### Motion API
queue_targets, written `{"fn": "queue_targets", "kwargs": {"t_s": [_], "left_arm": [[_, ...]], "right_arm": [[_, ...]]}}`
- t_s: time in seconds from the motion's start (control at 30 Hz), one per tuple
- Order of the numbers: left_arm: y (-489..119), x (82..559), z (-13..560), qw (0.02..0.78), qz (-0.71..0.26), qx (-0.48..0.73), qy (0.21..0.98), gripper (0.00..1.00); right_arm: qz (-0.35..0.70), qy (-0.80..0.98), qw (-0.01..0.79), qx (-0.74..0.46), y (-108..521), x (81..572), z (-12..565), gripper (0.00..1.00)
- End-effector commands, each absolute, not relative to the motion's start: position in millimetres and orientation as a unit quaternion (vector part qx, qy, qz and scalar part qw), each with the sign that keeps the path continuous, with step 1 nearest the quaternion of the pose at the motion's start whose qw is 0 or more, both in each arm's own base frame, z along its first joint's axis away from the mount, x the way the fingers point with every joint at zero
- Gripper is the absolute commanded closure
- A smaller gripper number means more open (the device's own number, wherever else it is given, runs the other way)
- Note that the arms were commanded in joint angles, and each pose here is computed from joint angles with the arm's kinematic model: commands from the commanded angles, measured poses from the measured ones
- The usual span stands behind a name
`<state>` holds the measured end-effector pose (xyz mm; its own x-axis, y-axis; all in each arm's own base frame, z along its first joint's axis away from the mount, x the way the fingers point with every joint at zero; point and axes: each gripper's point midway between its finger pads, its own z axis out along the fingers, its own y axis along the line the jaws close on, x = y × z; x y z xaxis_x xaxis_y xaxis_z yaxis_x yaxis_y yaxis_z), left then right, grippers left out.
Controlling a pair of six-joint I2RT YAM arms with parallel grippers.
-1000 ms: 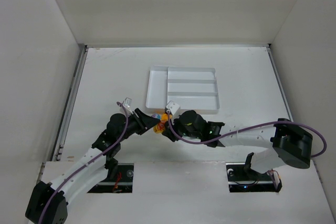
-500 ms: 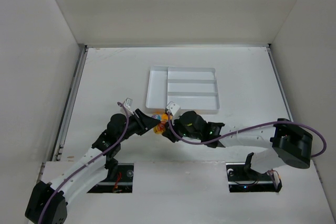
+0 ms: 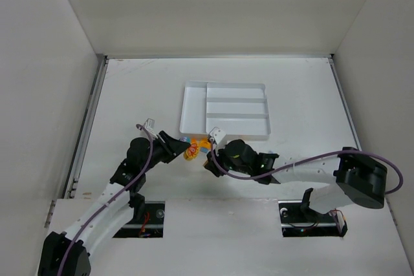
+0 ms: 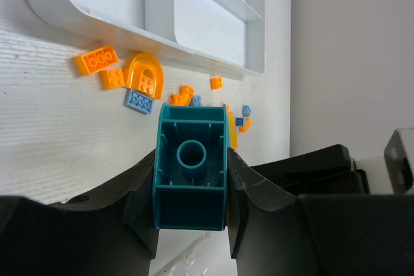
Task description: Sort the legos into containers by color
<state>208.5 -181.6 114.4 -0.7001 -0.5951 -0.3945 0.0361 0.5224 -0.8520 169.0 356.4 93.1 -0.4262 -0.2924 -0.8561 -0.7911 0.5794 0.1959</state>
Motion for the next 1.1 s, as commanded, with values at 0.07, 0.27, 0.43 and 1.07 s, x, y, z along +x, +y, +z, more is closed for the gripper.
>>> {"fn": "queue_targets", "kwargs": {"t_s": [0.07, 0.27, 0.43, 1.07], "left_arm": [[-175.2, 223.7, 148.0, 0.394, -0.467, -0.171, 0.773, 0.89], [-176.0, 225.0, 157.5, 0.398, -0.476, -0.170, 0.766, 0.88], [-176.3, 226.6, 164.9, 0.406, -0.477, -0.166, 0.762, 0.88], [-147.1, 248.9, 160.6, 0.447, -0.447, -0.222, 0.743, 0.87]], "right_arm": [[0.304, 0.785, 0.432, -0.324, 352.0, 170.3, 107.6, 0.80], [0.275, 0.781, 0.489, -0.275, 335.4, 193.8, 132.9, 0.79], [0.236, 0.784, 0.543, -0.188, 304.7, 243.0, 157.4, 0.78], [0.214, 0.812, 0.534, -0.096, 368.5, 371.7, 151.2, 0.77]]}}
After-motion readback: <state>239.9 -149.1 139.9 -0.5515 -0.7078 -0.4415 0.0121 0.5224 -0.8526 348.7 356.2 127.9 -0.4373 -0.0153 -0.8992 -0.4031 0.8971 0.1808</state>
